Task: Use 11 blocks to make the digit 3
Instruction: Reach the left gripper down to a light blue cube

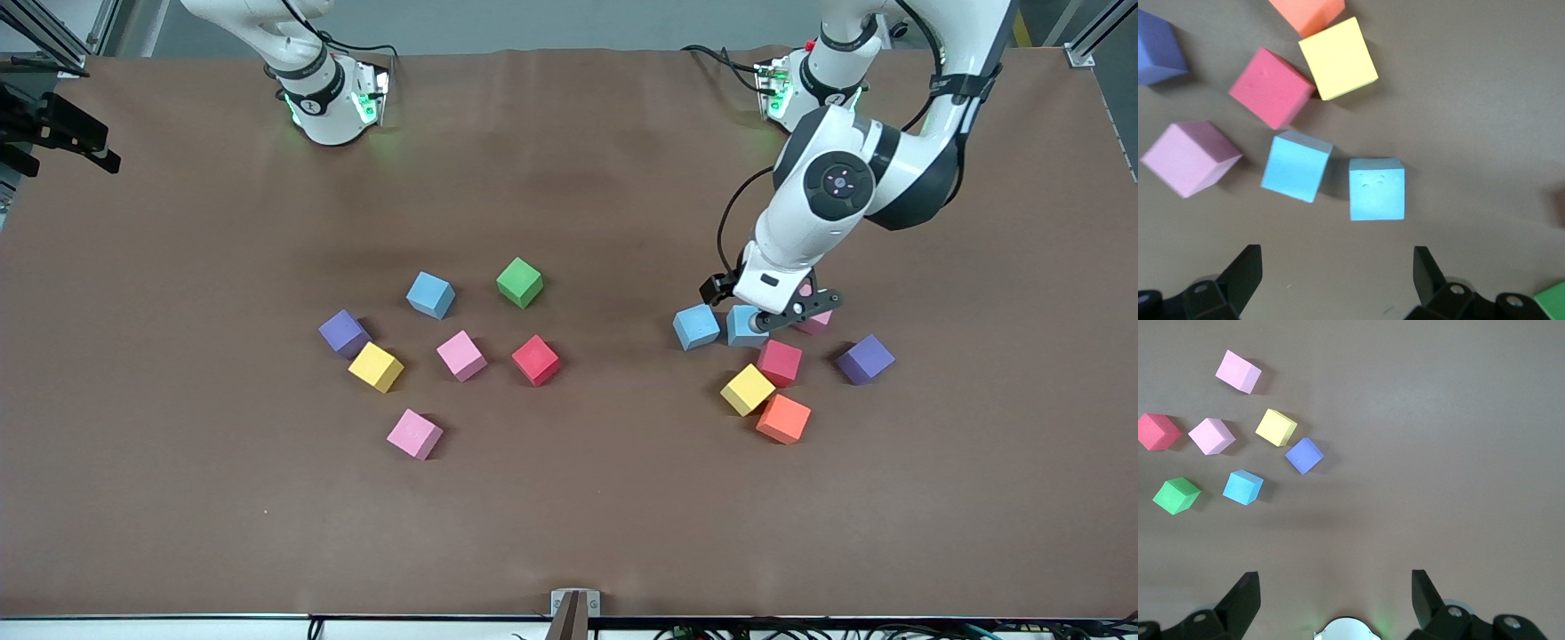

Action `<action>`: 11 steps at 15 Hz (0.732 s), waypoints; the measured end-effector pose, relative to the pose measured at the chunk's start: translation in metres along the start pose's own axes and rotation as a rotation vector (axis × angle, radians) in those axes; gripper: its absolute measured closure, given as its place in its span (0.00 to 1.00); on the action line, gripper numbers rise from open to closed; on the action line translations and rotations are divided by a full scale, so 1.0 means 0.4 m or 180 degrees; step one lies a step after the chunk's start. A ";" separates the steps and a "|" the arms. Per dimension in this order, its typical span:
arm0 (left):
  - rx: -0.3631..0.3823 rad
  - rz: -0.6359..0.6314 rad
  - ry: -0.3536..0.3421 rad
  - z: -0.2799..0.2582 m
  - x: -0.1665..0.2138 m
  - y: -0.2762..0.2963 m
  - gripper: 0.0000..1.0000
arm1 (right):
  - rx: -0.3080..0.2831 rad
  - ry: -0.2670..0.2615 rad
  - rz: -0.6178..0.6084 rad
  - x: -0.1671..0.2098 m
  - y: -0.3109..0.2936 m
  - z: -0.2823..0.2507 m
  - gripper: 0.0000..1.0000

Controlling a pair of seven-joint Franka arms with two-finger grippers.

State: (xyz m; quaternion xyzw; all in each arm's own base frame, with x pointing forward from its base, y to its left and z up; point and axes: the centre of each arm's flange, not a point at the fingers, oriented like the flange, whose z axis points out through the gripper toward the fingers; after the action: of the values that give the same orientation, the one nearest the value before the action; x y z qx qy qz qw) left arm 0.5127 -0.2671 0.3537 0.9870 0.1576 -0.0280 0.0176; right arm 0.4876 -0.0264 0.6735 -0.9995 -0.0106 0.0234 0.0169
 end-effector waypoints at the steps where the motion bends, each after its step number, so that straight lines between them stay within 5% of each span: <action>1: -0.0045 -0.0009 0.0039 0.028 -0.010 -0.002 0.00 | 0.0001 -0.0004 0.0000 0.000 0.000 0.002 0.00; 11: -0.0106 -0.0066 0.0186 0.258 -0.041 0.031 0.00 | -0.0003 0.0055 -0.0017 0.004 -0.007 -0.003 0.00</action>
State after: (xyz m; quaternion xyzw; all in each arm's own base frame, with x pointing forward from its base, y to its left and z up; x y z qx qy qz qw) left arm 0.4960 -0.2883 0.2522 0.9852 0.1686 0.0033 0.0291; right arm 0.4892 -0.0237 0.6745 -0.9997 -0.0131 0.0148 0.0166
